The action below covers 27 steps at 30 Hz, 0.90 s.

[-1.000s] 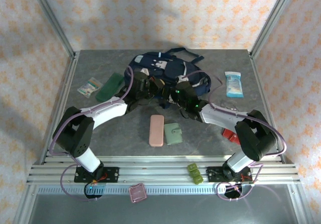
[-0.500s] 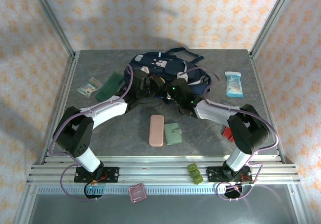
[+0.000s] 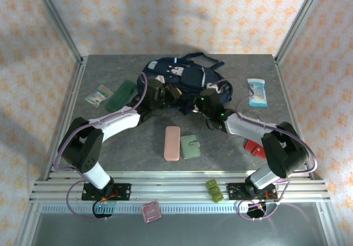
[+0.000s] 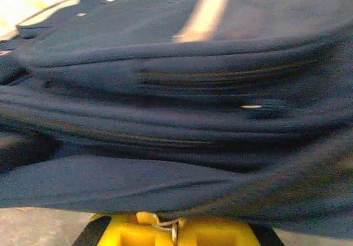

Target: Pack the student bag

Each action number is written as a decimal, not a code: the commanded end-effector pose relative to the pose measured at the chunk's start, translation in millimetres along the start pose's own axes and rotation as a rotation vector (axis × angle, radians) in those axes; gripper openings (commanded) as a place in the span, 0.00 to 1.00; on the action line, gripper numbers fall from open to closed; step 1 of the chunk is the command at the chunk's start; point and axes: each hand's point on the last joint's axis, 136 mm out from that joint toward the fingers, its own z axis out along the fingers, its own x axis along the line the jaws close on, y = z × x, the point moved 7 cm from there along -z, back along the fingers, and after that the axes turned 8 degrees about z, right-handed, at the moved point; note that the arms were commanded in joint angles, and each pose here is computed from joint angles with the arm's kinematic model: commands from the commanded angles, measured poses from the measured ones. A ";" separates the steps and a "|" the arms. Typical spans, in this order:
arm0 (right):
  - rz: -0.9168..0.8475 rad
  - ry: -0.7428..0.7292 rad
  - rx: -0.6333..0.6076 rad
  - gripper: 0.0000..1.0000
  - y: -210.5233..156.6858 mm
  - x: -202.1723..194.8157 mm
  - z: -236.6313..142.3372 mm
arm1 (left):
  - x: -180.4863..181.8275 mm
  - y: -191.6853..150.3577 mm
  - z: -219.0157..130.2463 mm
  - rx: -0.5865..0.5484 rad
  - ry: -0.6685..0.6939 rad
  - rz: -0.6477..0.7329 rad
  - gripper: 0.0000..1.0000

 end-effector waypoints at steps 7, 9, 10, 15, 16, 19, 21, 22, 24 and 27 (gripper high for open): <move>0.085 -0.224 0.102 0.00 -16.7 -84.9 -9.1 | 13.0 15.0 -17.0 -0.078 0.042 0.106 0.00; 0.084 -0.226 0.103 0.00 -15.7 -86.8 -9.3 | 16.5 13.4 -16.0 -0.069 0.059 0.123 0.00; 0.079 -0.227 0.104 0.00 -14.9 -86.1 -9.4 | 18.2 12.8 -15.7 -0.067 0.070 0.139 0.00; 0.056 -0.195 0.148 0.00 -17.6 -81.0 -9.8 | 20.5 13.5 -8.3 -0.031 0.118 0.243 0.00; 0.050 -0.178 0.160 0.00 -20.1 -79.2 -11.2 | 20.3 14.3 -5.0 -0.019 0.127 0.272 0.00; 0.020 -0.131 0.195 0.00 -30.6 -68.9 -17.7 | 20.7 16.6 4.7 0.008 0.148 0.347 0.00; 0.004 -0.094 0.224 0.00 -40.5 -59.3 -21.5 | 18.8 19.3 9.4 0.008 0.150 0.395 0.00; -0.002 -0.071 0.239 0.00 -46.3 -53.0 -23.0 | 17.9 21.5 11.2 0.004 0.158 0.420 0.00; -0.004 -0.024 0.268 0.00 -56.6 -40.3 -24.2 | 13.9 28.0 14.1 -0.006 0.168 0.474 0.00; 0.004 0.044 0.291 0.00 -66.9 -20.1 -20.9 | 12.7 43.7 17.8 -0.045 0.227 0.511 0.00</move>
